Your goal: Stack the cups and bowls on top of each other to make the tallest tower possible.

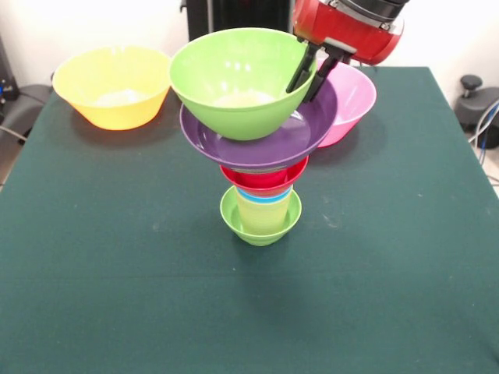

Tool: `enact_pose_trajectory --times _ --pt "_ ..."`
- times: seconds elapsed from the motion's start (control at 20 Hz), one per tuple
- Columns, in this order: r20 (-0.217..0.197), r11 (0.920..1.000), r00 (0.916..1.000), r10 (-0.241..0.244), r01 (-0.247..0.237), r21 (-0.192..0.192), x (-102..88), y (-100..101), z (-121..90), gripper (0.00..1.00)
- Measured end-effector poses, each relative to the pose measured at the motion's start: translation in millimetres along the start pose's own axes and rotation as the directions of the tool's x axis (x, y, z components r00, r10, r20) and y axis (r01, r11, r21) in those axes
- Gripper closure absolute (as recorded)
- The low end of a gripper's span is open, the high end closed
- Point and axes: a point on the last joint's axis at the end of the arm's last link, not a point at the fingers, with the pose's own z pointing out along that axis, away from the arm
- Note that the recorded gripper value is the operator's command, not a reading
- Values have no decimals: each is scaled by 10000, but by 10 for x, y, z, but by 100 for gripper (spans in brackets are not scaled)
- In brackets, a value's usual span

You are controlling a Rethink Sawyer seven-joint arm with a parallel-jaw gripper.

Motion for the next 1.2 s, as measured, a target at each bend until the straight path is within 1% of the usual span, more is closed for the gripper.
enact_pose_trajectory --times 0.35,0.45,0.7,0.95,1.2 --pt "98 10000 9999 23 -23 -26 -13 -6 6 100" --pt "235 10000 9997 32 -31 -57 -32 -7 8 100" --pt "431 9999 9990 72 -66 -126 -57 -5 9 100" --pt "464 9998 9989 115 -109 -137 -60 -12 18 100" --pt "417 9999 9990 133 -132 -31 -39 -33 37 100"
